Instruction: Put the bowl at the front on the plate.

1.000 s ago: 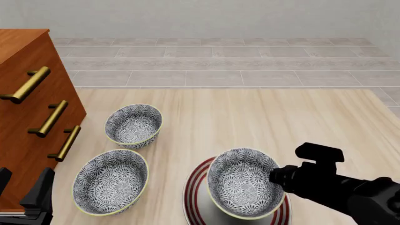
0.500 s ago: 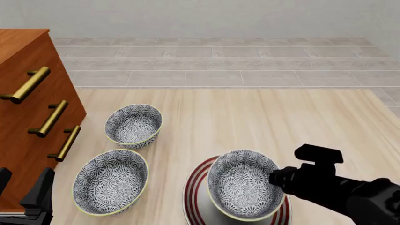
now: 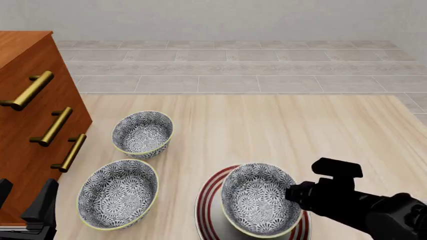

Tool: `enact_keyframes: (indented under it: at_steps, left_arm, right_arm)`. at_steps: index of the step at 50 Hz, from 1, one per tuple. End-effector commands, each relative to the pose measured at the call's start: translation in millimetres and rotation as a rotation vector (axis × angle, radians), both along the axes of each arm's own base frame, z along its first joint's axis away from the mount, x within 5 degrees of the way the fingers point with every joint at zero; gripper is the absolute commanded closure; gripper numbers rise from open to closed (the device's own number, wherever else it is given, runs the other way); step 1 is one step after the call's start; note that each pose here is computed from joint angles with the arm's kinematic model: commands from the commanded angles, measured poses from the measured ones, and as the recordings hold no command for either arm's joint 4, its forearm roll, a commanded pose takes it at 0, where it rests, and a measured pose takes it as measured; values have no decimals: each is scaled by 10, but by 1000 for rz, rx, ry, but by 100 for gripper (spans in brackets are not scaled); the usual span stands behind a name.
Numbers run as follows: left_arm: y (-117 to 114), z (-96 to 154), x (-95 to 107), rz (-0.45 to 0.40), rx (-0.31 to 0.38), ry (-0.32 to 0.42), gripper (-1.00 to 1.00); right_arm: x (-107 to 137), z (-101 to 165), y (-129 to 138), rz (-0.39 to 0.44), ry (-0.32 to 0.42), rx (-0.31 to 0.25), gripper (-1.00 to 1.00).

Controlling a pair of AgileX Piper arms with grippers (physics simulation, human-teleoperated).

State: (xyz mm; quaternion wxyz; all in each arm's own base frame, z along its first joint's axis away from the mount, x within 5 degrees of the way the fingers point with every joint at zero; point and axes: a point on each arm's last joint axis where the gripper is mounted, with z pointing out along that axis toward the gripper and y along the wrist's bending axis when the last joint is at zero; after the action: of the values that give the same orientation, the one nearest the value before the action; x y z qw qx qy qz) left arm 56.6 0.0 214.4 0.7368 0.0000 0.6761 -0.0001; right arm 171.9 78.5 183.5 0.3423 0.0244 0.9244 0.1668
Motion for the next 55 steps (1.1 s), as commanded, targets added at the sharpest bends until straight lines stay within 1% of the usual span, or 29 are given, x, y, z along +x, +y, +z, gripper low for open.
enact_keyframes:
  at_steps: [1, 9, 19, 20, 38, 55]
  left_arm:
    - [0, 0, 0, 0, 0, 0, -100]
    - [0, 0, 0, 0, 0, 0, -100]
    - [0, 0, 0, 0, 0, 0, -100]
    - [0, 0, 0, 0, 0, 0, -100]
    - [0, 0, 0, 0, 0, 0, -100]
    - [0, 0, 0, 0, 0, 0, -100]
  right_arm:
    - [-2, -22, 3, -11, 7, 12, 100]
    - [0, 10, -1, -11, 3, 11, 100]
    - [-31, 29, 32, -3, 0, 29, 100]
    - [-35, 29, 36, 2, 0, 28, -100]
    - [-39, 57, 25, 1, -7, 27, -100]
    - [12, 220, -2, -5, -37, 19, -100]
